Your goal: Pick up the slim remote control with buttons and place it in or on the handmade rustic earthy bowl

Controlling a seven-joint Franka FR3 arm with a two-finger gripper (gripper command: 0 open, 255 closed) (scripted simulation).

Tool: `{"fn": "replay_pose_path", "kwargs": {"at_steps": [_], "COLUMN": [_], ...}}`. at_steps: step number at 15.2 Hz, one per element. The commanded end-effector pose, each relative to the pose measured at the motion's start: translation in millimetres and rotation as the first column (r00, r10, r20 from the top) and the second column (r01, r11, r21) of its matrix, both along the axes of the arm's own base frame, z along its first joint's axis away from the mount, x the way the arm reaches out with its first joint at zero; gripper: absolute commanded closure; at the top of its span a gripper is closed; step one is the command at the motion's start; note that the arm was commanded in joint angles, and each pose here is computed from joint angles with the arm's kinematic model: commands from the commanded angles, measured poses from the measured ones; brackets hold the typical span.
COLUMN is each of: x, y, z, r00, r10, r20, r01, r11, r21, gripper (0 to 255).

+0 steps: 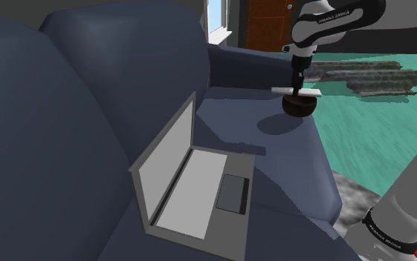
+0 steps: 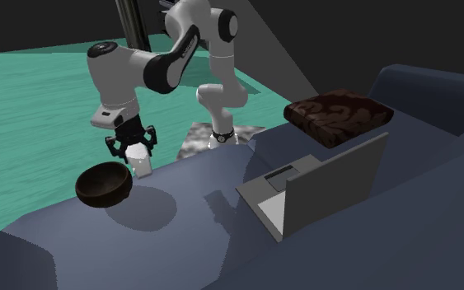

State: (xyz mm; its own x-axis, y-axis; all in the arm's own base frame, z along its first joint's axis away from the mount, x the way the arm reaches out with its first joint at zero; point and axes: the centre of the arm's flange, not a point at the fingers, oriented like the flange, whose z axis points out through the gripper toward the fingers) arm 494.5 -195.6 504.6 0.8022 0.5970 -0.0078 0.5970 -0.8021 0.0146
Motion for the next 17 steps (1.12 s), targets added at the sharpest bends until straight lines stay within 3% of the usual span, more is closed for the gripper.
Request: {"fn": "replay_pose_path", "kwargs": {"at_steps": [1, 10, 17], "x": [8, 33, 33], "y": [-26, -140, -140], "z": [1, 1, -36], "r00": [1.000, 1.000, 1.000], "r10": [0.002, 0.002, 0.002], "r20": [0.001, 0.001, 0.001], "r01": [-0.002, -0.002, -0.002], "r11": [1.000, 1.000, 1.000], "r21": [-0.001, -0.001, -0.001], "gripper": [255, 255, 255]}}
